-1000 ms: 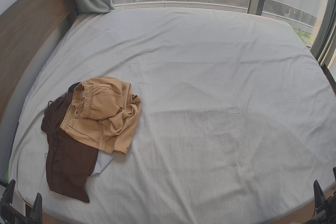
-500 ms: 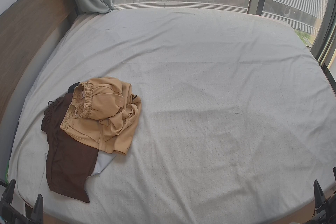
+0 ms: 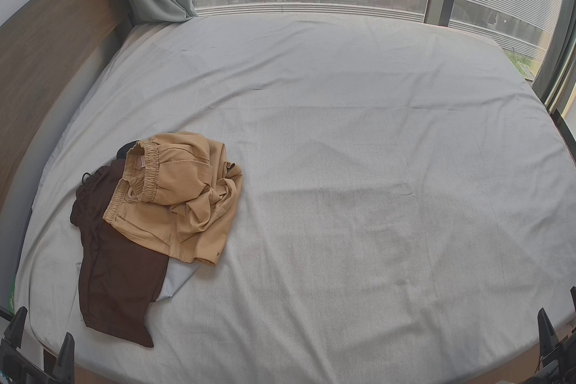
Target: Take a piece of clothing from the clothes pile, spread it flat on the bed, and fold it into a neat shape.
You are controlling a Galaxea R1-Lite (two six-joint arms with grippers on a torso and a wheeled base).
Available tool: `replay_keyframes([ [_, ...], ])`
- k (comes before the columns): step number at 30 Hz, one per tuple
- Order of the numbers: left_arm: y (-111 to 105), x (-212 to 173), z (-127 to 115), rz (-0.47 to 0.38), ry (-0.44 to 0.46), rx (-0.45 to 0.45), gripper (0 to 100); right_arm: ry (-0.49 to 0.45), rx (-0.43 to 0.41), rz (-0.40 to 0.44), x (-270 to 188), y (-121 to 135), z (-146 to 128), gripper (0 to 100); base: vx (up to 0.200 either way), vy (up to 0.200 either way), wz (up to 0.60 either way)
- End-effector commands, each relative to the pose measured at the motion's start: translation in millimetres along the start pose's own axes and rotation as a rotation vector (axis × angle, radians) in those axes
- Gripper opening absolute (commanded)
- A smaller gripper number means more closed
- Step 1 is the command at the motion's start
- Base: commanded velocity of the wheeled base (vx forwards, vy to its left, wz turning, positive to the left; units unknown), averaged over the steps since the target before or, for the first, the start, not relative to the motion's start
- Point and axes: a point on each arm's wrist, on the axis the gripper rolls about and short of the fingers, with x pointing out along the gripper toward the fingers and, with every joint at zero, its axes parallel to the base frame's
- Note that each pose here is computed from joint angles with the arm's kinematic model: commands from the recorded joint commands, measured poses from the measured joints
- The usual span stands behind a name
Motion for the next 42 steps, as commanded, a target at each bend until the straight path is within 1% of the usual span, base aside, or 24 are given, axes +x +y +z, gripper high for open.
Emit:
replay_keyframes([
  [1,-0.2,0.0,-5.2,0.001,0.001,0.000,100,0.008,0.000,0.000,0.5,0.0,-5.1,100,0.000,0.000,0.00],
  [13,-0.4,-0.1,-4.5,-0.010,-0.004,0.001,100,0.008,-0.001,0.000,0.5,0.0,-5.1,100,0.000,0.000,0.00],
  [14,-0.3,-1.9,3.6,-0.014,-0.044,-0.016,100,0.008,-0.001,0.000,0.5,0.0,-5.1,100,0.000,0.000,0.00],
  [15,0.1,-4.5,17.1,-0.012,-0.093,-0.025,100,0.008,0.000,0.000,0.5,0.0,-5.1,100,0.000,0.000,0.00],
  [16,0.8,-9.4,46.8,-0.011,-0.177,-0.037,100,0.008,0.000,-0.001,0.5,0.0,-5.1,100,0.000,0.000,0.00],
  [17,1.4,-10.2,67.6,-0.012,-0.212,-0.045,100,0.006,-0.001,0.000,0.4,0.0,-5.1,100,0.000,0.000,0.00],
  [18,1.5,-9.8,71.5,-0.013,-0.215,-0.047,100,0.008,-0.001,0.000,0.5,0.0,-5.1,100,0.000,0.000,0.00],
  [19,1.9,-7.0,80.4,-0.023,-0.211,-0.044,100,0.008,-0.001,0.000,0.5,0.0,-5.1,100,0.000,0.000,0.00],
  [20,2.1,-3.7,81.7,-0.038,-0.194,-0.054,100,0.008,0.002,-0.001,0.5,0.0,-5.1,100,0.000,0.000,0.00],
  [25,2.2,1.5,76.0,-0.059,-0.151,-0.057,100,0.006,0.000,-0.001,0.4,0.0,-4.7,100,0.000,0.000,0.00],
  [30,2.4,6.1,78.2,-0.060,-0.127,-0.055,100,0.008,0.002,-0.001,0.5,0.0,-5.1,100,0.000,0.000,0.00],
  [34,2.7,9.7,78.3,-0.078,-0.102,-0.063,100,0.008,0.002,-0.001,0.5,0.0,-5.1,100,0.000,0.000,0.00],
  [35,2.7,12.2,77.6,-0.086,-0.086,-0.069,100,0.008,0.002,0.000,0.5,-0.1,-5.1,100,0.000,0.000,0.00],
  [37,2.6,19.9,76.4,-0.116,-0.032,-0.126,100,0.006,0.002,0.000,0.4,-0.1,-5.1,100,0.000,0.000,0.00],
  [39,2.4,24.9,78.1,-0.148,-0.004,-0.167,100,0.006,0.002,0.000,0.4,-0.1,-5.1,100,0.000,0.000,0.00],
  [42,2.0,29.5,79.6,-0.172,0.021,-0.180,100,0.006,0.002,0.000,0.4,-0.1,-5.1,100,0.000,0.000,0.00],
])
